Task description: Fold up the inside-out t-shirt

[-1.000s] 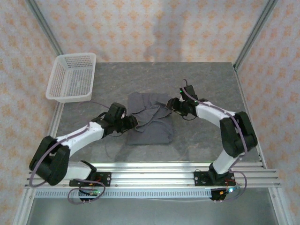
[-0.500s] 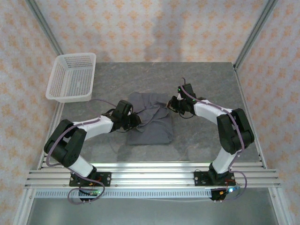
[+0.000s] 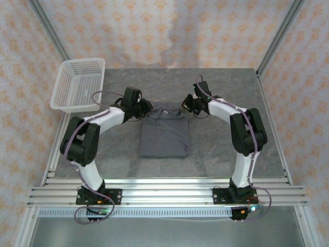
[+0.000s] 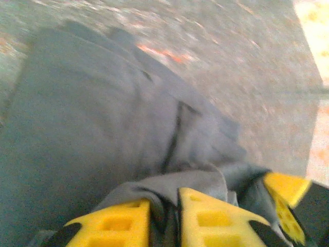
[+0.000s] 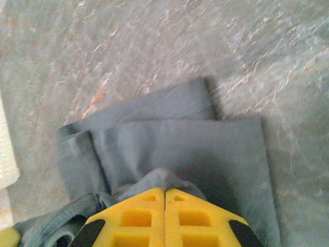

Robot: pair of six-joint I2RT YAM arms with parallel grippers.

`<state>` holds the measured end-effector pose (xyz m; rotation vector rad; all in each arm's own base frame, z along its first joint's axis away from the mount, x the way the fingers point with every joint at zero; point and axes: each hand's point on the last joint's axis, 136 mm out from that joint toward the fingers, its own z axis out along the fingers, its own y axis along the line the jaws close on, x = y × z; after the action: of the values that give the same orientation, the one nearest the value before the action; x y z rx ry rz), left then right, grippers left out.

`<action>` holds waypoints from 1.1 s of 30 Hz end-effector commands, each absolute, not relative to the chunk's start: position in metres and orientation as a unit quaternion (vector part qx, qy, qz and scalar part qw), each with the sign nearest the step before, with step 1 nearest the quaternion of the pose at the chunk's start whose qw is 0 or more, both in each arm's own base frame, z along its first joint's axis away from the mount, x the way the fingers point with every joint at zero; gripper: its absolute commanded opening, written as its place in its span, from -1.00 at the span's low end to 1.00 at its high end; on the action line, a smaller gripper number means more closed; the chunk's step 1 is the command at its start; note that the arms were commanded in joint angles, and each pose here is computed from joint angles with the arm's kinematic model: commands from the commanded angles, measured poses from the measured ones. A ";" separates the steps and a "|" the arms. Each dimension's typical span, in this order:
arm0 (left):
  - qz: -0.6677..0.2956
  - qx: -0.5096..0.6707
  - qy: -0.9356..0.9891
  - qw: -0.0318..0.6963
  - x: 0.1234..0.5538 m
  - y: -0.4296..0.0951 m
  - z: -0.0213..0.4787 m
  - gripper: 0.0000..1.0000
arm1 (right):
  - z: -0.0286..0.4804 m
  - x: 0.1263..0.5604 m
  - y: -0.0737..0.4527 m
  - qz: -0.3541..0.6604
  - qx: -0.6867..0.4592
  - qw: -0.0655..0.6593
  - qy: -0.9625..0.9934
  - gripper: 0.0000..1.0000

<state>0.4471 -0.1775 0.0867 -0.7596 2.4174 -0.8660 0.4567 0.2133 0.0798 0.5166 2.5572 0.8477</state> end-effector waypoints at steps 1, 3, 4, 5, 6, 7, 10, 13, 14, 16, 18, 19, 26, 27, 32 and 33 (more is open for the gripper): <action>-0.320 -0.293 0.872 0.226 0.470 -0.169 0.076 -0.49 | 0.072 0.472 0.202 0.267 0.186 0.201 0.924 -0.82; -0.316 -0.311 0.869 0.220 0.481 -0.158 0.061 -0.33 | 0.075 0.481 0.195 0.255 0.192 0.204 0.925 -0.71; -0.317 -0.316 0.866 0.224 0.485 -0.153 0.060 -0.24 | 0.079 0.485 0.190 0.253 0.195 0.207 0.925 -0.66; -0.318 -0.322 0.862 0.229 0.489 -0.147 0.062 -0.17 | 0.084 0.488 0.185 0.249 0.200 0.211 0.924 -0.59; -0.322 -0.325 0.858 0.235 0.492 -0.142 0.066 -0.07 | 0.090 0.490 0.178 0.246 0.205 0.215 0.923 -0.53; -0.323 -0.327 0.855 0.241 0.493 -0.136 0.071 0.01 | 0.097 0.490 0.174 0.245 0.206 0.220 0.922 -0.48; -0.328 -0.325 0.847 0.265 0.490 -0.119 0.096 0.19 | 0.120 0.480 0.163 0.242 0.191 0.242 0.920 -0.40; -0.313 -0.308 0.854 0.279 0.474 -0.107 0.116 0.20 | 0.129 0.453 0.171 0.268 0.161 0.251 0.916 -0.40; -0.305 -0.298 0.860 0.280 0.467 -0.107 0.120 0.20 | 0.129 0.443 0.177 0.282 0.148 0.252 0.914 -0.40; -0.280 -0.281 0.875 0.277 0.452 -0.107 0.121 0.14 | 0.121 0.425 0.188 0.290 0.128 0.246 0.916 -0.40; -0.243 -0.264 0.895 0.264 0.439 -0.108 0.113 0.07 | 0.111 0.414 0.197 0.285 0.111 0.237 0.922 -0.41; -0.228 -0.254 0.904 0.257 0.434 -0.108 0.107 0.02 | 0.105 0.412 0.200 0.280 0.103 0.232 0.926 -0.41; -0.134 -0.135 0.944 0.271 0.423 -0.118 0.080 -0.07 | 0.081 0.434 0.195 0.218 0.066 0.251 0.941 -0.21; -0.137 -0.118 0.945 0.271 0.423 -0.126 0.080 -0.07 | 0.078 0.436 0.198 0.220 0.062 0.243 0.943 -0.22; -0.171 -0.088 0.949 0.248 0.434 -0.160 0.073 -0.17 | 0.060 0.447 0.212 0.222 0.069 0.206 0.951 -0.40; -0.172 -0.095 0.950 0.245 0.438 -0.161 0.071 -0.17 | 0.058 0.449 0.213 0.223 0.072 0.203 0.951 -0.42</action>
<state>0.4266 -0.1566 0.0685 -0.3111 2.5880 -0.4831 0.4461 0.2096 0.0609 0.2060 2.6256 0.6363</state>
